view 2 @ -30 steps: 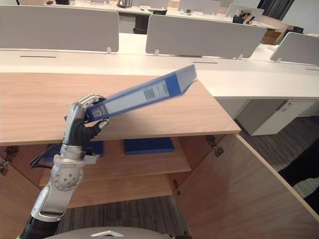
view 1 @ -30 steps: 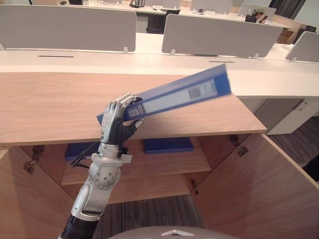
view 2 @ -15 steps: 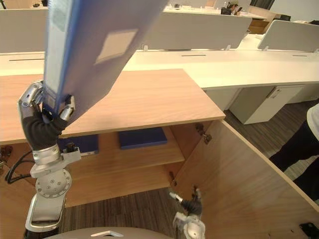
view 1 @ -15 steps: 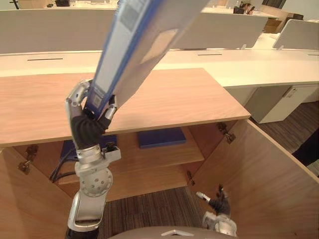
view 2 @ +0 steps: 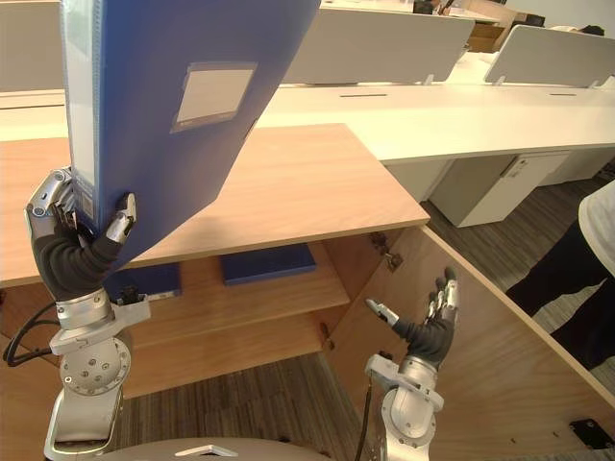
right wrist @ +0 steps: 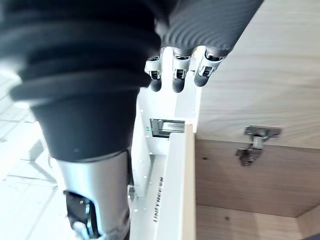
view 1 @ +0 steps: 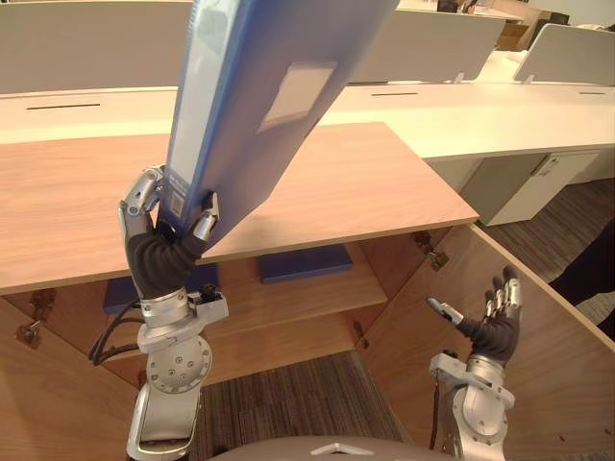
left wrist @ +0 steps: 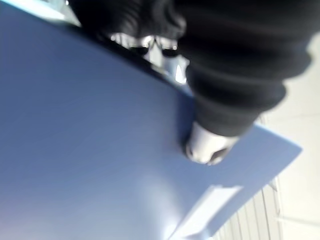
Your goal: Walk over to the cabinet, pick up the folder, carry it to the office cabinet, place the folder inside the office cabinet, then close the office cabinet door
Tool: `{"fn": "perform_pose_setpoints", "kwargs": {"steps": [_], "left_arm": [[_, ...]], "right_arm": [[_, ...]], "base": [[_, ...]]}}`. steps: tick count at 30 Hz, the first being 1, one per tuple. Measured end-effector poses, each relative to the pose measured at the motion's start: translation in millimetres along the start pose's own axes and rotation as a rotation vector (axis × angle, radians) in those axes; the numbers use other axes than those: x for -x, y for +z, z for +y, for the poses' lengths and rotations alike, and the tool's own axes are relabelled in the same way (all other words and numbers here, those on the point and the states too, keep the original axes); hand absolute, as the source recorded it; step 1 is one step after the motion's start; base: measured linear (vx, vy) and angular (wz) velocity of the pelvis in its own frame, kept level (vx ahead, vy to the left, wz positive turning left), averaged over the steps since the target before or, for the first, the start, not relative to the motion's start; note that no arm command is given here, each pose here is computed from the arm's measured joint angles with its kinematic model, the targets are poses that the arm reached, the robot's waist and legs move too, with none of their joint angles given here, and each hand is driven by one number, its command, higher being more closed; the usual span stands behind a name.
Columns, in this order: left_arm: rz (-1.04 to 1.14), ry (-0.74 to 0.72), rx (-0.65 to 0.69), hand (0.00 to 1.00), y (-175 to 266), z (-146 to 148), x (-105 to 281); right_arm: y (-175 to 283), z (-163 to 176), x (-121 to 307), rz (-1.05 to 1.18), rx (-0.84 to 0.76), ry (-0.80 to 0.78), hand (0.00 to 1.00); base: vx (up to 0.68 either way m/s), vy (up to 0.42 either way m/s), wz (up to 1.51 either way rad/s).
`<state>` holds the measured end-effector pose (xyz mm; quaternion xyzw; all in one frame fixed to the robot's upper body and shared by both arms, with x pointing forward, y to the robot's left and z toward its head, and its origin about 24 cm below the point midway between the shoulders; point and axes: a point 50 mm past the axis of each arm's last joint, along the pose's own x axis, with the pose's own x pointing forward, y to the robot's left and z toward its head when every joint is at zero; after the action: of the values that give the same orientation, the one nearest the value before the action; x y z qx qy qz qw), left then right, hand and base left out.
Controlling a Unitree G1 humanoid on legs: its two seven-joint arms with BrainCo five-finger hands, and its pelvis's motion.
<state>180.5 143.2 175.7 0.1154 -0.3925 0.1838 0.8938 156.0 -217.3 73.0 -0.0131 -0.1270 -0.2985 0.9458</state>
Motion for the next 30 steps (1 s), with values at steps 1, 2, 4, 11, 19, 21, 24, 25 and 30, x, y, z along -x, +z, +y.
{"fn": "perform_pose_setpoints", "kwargs": {"steps": [1,2,4,11,19,21,24,25,30], "left_arm": [[0.006,-0.009,0.024,1.0,0,-1,0],[0.012,-0.02,0.046,1.0,1,-2,1],[0.018,-0.037,0.074,1.0,1,-4,2],[0.044,-0.095,0.179,1.0,2,-9,8],[0.107,-0.169,0.313,1.0,-5,-18,13],[0.115,-0.194,0.339,1.0,-5,-20,14],[0.113,-0.21,0.358,1.0,-5,-21,14],[0.114,-0.214,0.365,1.0,-6,-21,14],[0.102,-0.282,0.38,1.0,-7,-25,13]], "right_arm": [[8,4,-4,-0.044,-0.02,0.011,0.0],[16,9,-8,-0.093,-0.044,0.026,0.0],[26,16,-13,-0.15,-0.076,0.045,0.0],[47,30,-23,-0.274,-0.153,0.128,0.0],[69,41,-37,-0.389,-0.291,0.249,0.0],[72,42,-40,-0.398,-0.318,0.287,0.0],[77,44,-44,-0.42,-0.347,0.334,0.0],[77,44,-45,-0.42,-0.351,0.339,0.0],[66,44,-54,-0.369,-0.402,0.39,0.0]], "base": [[0.0,0.0,0.0],[0.0,0.0,0.0],[0.0,0.0,0.0],[-0.03,0.01,0.07],[-0.01,0.004,0.13],[0.0,0.012,0.1],[0.0,0.016,0.03],[0.0,0.021,0.06],[-0.02,0.007,0.1]]}}
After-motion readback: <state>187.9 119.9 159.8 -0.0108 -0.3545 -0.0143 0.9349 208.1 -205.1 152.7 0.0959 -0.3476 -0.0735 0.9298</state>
